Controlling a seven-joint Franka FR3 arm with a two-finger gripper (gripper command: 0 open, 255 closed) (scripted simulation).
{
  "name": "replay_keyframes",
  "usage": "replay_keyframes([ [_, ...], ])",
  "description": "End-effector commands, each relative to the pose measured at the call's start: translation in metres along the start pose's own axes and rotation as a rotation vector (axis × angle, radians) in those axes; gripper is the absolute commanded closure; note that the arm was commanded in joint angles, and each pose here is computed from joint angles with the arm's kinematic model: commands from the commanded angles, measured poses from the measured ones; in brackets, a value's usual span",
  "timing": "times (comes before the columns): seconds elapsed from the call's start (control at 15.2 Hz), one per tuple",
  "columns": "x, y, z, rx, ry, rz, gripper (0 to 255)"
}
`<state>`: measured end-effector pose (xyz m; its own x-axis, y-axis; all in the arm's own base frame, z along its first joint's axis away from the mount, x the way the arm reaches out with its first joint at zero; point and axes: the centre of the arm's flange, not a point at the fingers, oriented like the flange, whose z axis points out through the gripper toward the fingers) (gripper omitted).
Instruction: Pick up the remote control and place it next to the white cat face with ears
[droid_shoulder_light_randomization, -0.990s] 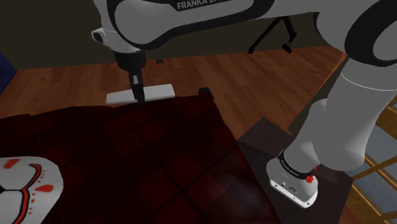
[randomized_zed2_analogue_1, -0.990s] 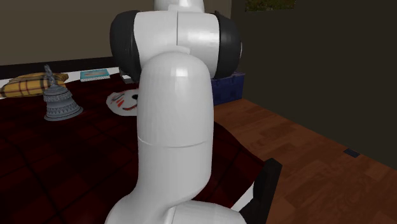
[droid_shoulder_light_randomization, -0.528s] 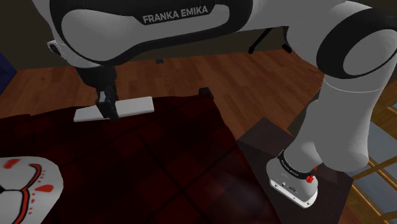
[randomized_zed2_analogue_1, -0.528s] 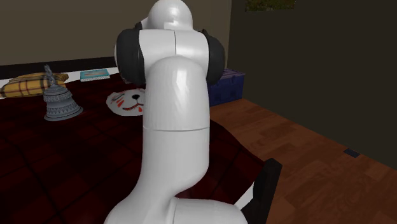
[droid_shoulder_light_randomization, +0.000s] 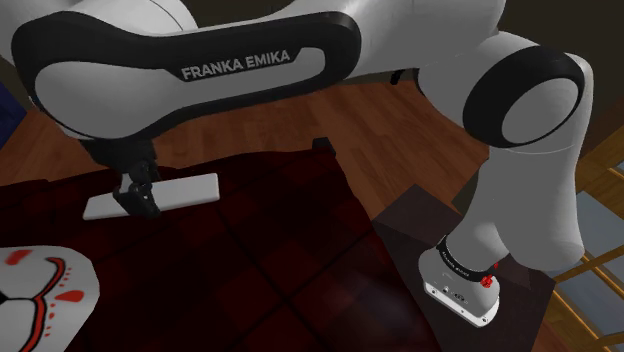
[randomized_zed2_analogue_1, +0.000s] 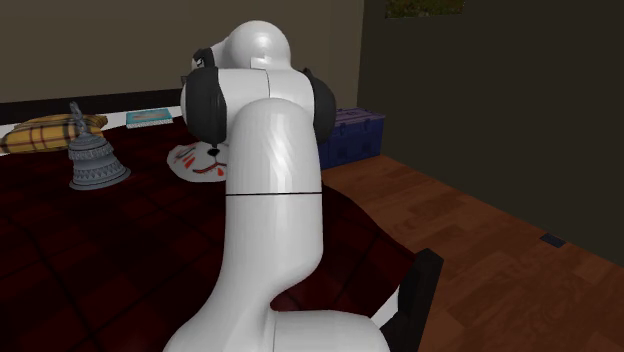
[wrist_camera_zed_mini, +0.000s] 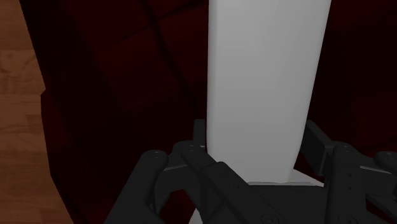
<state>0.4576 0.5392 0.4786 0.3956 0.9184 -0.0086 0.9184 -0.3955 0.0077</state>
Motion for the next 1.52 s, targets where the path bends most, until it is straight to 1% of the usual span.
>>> replay_keyframes([
  [0.0,0.0,-0.002,0.01,0.0,0.001,0.0,255],
  [1.45,0.001,-0.003,0.127,0.0,0.001,0.0,255],
])
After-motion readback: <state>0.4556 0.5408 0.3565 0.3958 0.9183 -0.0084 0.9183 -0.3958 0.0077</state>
